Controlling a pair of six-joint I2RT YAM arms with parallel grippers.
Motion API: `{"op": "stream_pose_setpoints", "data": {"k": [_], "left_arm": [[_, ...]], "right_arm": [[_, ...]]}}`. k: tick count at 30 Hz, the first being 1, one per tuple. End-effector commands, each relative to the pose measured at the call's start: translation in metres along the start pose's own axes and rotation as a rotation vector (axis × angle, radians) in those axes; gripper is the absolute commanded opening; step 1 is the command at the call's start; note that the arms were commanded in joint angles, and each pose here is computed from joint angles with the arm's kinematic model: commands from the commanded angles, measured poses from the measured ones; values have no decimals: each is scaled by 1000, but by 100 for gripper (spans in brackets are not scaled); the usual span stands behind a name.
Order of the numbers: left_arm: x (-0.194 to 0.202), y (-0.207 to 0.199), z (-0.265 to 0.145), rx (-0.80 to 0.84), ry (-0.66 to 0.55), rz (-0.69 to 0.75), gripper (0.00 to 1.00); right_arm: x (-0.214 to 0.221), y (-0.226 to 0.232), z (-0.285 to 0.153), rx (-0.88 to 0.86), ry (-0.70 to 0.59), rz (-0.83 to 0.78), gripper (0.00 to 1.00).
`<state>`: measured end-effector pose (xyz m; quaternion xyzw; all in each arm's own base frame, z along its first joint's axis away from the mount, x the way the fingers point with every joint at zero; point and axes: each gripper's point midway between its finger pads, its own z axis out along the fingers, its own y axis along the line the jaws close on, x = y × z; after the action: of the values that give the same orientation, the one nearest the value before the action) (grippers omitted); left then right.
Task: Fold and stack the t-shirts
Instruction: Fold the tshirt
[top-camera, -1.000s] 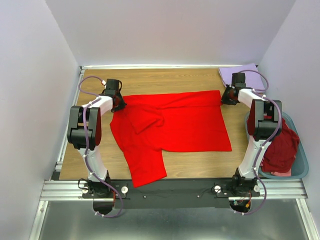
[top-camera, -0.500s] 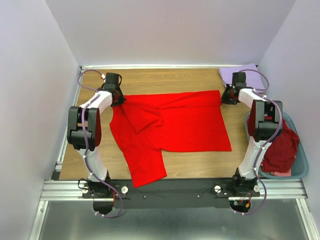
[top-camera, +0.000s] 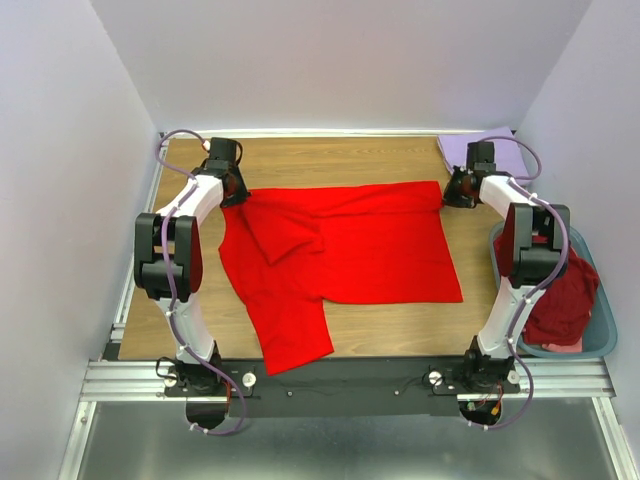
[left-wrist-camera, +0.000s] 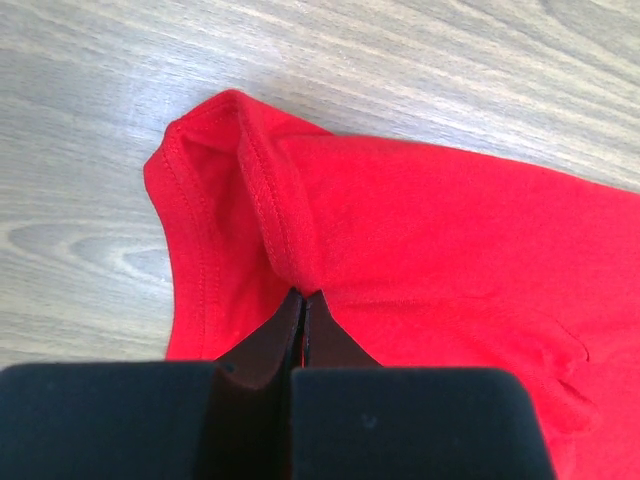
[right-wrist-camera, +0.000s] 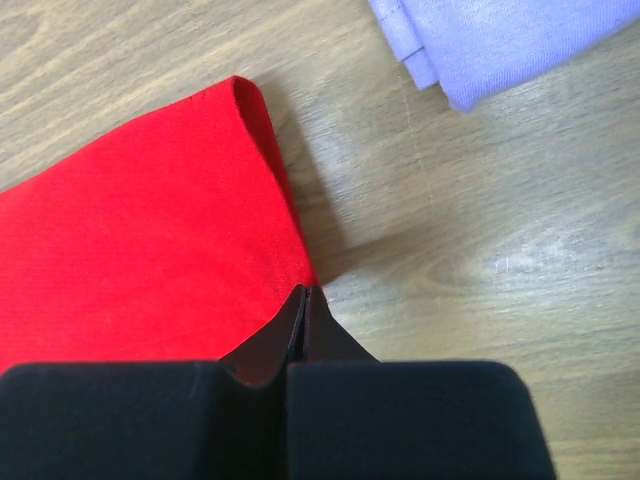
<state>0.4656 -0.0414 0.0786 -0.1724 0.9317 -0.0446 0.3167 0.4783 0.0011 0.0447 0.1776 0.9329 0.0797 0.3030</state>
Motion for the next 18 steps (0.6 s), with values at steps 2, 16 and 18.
{"op": "stream_pose_setpoints", "data": {"k": [2,16,18], "left_arm": [[-14,9,-10,-34,-15,30,0],[-12,13,-20,-37,20,60,0],[-15,13,-22,-35,14,60,0]], "right_arm": [[-6,4,-17,-17,-7,0,0],[-4,15,-24,-73,26,-4,1],[-5,16,-25,-75,25,-4,1]]}}
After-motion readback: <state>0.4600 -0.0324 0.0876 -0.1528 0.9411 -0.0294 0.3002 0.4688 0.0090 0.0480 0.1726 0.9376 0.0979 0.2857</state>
